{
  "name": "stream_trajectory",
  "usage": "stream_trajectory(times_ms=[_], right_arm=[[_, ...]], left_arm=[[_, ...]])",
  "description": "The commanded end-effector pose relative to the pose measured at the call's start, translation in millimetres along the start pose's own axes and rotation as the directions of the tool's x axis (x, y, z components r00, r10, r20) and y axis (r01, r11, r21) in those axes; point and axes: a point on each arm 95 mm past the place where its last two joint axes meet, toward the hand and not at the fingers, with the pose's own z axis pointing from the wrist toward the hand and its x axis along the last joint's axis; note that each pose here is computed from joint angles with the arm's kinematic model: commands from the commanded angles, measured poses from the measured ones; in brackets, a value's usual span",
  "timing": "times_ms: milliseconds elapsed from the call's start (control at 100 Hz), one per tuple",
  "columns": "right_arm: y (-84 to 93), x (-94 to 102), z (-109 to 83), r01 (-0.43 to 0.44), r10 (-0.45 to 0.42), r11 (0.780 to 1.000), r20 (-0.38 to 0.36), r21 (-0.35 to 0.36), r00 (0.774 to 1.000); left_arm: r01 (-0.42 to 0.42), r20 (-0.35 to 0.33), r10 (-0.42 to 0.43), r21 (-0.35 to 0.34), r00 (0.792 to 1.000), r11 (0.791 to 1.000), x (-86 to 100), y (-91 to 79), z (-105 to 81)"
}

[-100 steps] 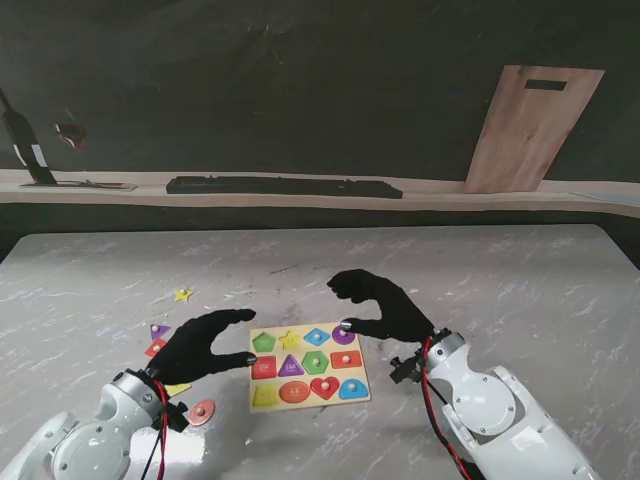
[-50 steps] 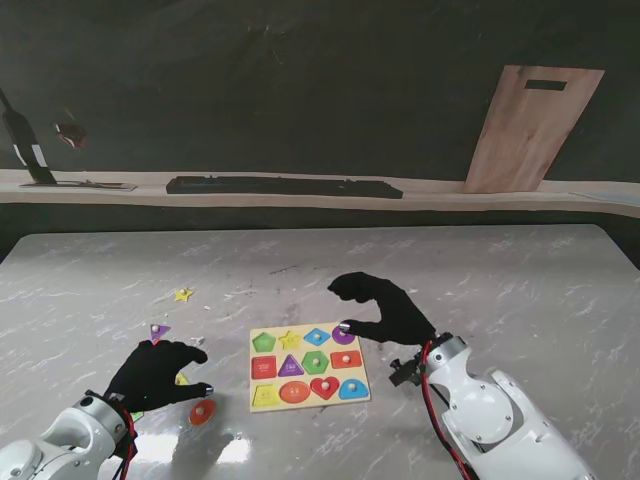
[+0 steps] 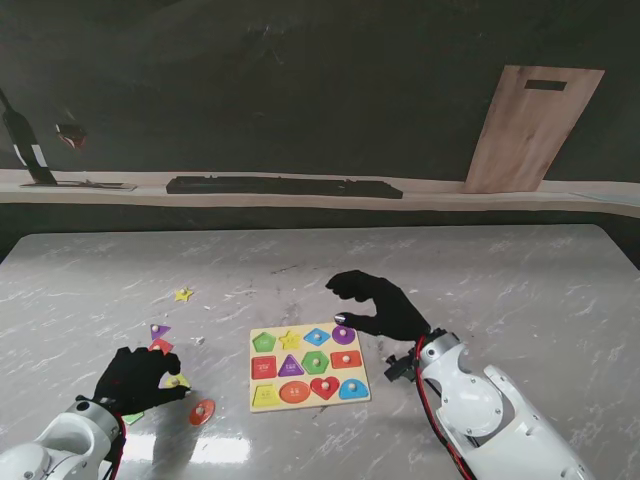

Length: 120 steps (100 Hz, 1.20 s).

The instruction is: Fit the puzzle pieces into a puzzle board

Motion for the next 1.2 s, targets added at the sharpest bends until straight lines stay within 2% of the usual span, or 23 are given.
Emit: stream_trajectory(times_ms=[0,250,580,1190], right_arm=[[-3.2,0.7,-0.6,-0.005,0.005,1.0,0.003,-0.004,1.0],[-4.8,0.2,0.9,-0.018,0.018,1.0,0.009,0.005,1.0],[-5.2,0.6,1.2,-0.023,0.023,1.0,0.011,0.001,1.0],[-3.5,-0.2,-0.2,-0.011,0.011,1.0,0.008,-0.007,1.0]], left_arm=[[0.015,0.005,-0.015,-0.027,1.0,1.0,-0.4,3.7,-0.8],[0.008,0.024,-0.007,-0.066,1.0,0.998,-5.3,7.7,1.8],[-0.033,0.052,0.033,-0.005,0.998,0.999,-13.2,16.1,15.5],[-0.075,0.074,0.075,-0.008,0.994,0.997,-17.3,34.2,30.0]])
